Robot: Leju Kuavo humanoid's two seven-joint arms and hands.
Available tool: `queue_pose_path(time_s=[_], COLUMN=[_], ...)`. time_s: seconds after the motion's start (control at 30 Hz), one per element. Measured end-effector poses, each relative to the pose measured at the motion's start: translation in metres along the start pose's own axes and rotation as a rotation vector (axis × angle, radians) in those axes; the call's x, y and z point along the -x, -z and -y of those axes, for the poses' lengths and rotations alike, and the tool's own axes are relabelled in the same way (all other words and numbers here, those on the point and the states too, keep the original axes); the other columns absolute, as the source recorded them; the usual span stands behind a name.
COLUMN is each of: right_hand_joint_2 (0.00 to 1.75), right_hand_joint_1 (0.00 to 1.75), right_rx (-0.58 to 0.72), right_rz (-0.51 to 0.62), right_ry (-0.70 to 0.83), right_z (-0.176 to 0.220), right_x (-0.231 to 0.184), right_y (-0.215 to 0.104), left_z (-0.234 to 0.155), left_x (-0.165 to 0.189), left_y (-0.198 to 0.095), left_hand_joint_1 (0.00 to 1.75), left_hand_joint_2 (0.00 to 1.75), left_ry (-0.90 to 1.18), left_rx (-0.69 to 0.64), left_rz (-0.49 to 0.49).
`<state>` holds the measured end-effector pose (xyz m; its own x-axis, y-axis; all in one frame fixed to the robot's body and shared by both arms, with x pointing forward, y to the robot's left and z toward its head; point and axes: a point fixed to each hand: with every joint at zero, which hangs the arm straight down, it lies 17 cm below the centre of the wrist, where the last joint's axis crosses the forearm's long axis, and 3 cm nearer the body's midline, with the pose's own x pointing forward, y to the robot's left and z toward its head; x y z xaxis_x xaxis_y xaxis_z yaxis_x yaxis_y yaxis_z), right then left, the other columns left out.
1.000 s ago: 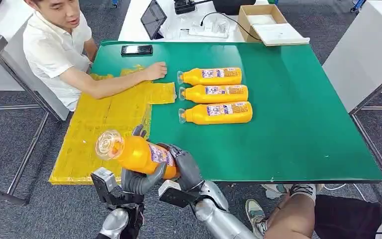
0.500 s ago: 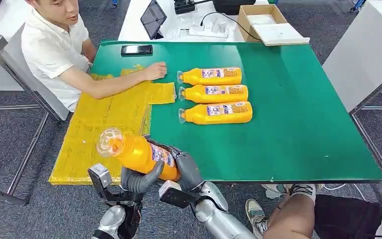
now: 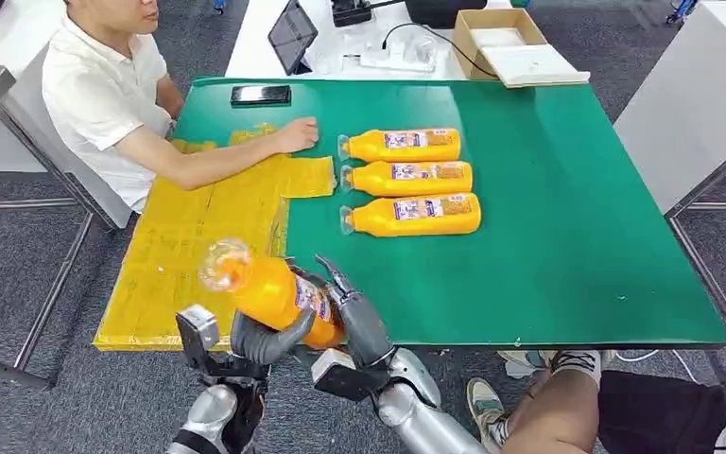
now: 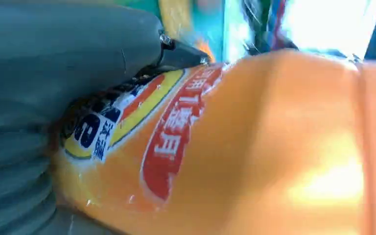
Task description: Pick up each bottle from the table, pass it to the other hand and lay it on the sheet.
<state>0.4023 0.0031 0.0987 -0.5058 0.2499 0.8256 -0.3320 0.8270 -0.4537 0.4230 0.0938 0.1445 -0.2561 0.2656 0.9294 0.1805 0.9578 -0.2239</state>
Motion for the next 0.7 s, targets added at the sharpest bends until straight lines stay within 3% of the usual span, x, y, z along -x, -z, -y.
queue_pose_path(time_s=[0.37, 0.53, 0.7], right_hand_joint_2=[0.0, 0.0, 0.0], right_hand_joint_1=[0.0, 0.0, 0.0], right_rx=[0.154, 0.187, 0.202], right_rz=[0.099, 0.091, 0.099], right_ry=[-0.142, -0.141, -0.134], right_z=[0.04, 0.05, 0.054], right_x=[-0.03, -0.03, -0.034], right_y=[-0.016, -0.022, -0.022], left_z=[-0.066, -0.075, -0.067], left_x=[-0.033, -0.041, -0.047], left_y=[0.014, 0.018, 0.038], left_hand_joint_1=[1.75, 1.75, 1.75], left_hand_joint_2=[1.75, 1.75, 1.75], left_ry=[0.607, 0.733, 1.07], left_rx=[-0.219, -0.24, -0.188], left_rz=[0.186, 0.211, 0.254])
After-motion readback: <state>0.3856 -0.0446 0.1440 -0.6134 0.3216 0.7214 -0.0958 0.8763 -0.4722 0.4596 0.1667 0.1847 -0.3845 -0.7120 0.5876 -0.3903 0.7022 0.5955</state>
